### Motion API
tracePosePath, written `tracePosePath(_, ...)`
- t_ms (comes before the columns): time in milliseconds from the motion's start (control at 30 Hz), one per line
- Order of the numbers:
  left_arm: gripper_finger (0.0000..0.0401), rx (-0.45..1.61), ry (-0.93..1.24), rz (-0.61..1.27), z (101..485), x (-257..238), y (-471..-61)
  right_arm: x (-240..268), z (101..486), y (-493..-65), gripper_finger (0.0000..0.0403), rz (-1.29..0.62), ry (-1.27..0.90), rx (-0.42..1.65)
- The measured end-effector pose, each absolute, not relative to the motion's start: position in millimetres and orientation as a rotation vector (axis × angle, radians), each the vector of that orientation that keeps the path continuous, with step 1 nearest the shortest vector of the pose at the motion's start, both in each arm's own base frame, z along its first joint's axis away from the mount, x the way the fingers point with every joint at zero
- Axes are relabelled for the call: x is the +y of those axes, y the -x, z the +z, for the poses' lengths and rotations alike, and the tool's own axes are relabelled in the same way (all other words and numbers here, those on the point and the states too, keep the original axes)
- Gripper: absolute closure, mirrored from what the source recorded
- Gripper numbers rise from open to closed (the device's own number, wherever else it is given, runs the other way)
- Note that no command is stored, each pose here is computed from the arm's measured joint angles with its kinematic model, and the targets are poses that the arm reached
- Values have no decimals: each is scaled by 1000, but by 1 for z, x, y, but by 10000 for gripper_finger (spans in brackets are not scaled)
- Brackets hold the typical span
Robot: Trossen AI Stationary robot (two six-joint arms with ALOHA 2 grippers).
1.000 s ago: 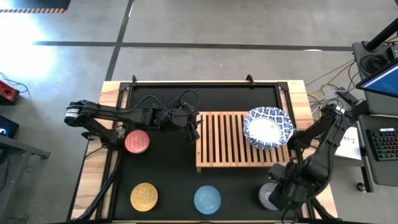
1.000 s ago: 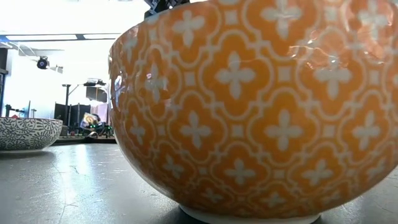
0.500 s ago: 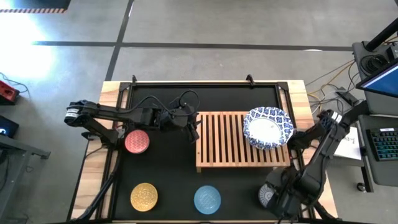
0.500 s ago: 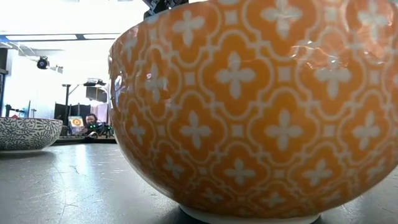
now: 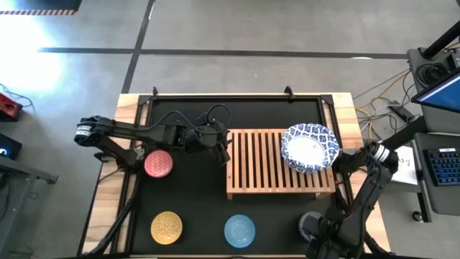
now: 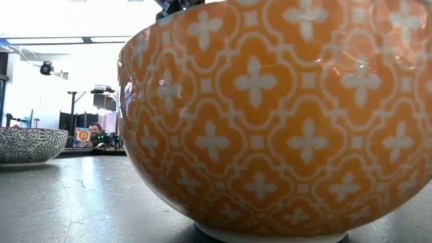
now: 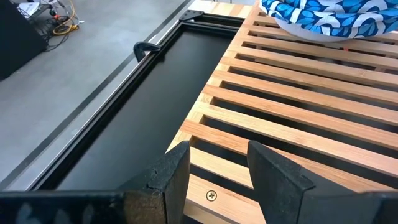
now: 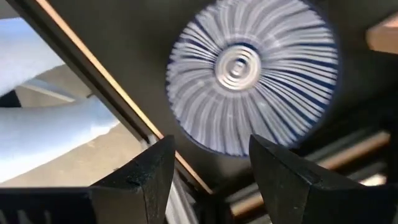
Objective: Place and stack bowls onto a shelf
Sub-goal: Put the small red and blue bowl on the shelf
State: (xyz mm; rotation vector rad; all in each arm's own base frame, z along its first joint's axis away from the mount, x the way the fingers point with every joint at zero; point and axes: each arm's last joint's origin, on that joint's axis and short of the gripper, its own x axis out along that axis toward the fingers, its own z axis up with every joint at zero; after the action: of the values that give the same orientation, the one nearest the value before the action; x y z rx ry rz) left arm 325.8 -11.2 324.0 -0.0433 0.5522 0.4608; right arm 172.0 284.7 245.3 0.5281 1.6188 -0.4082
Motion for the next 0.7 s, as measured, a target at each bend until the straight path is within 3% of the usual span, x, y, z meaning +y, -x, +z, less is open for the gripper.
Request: tracePosePath(700,257,559,42,391,324,-26,-325,311,192,-192,207,-438,-500,1536)
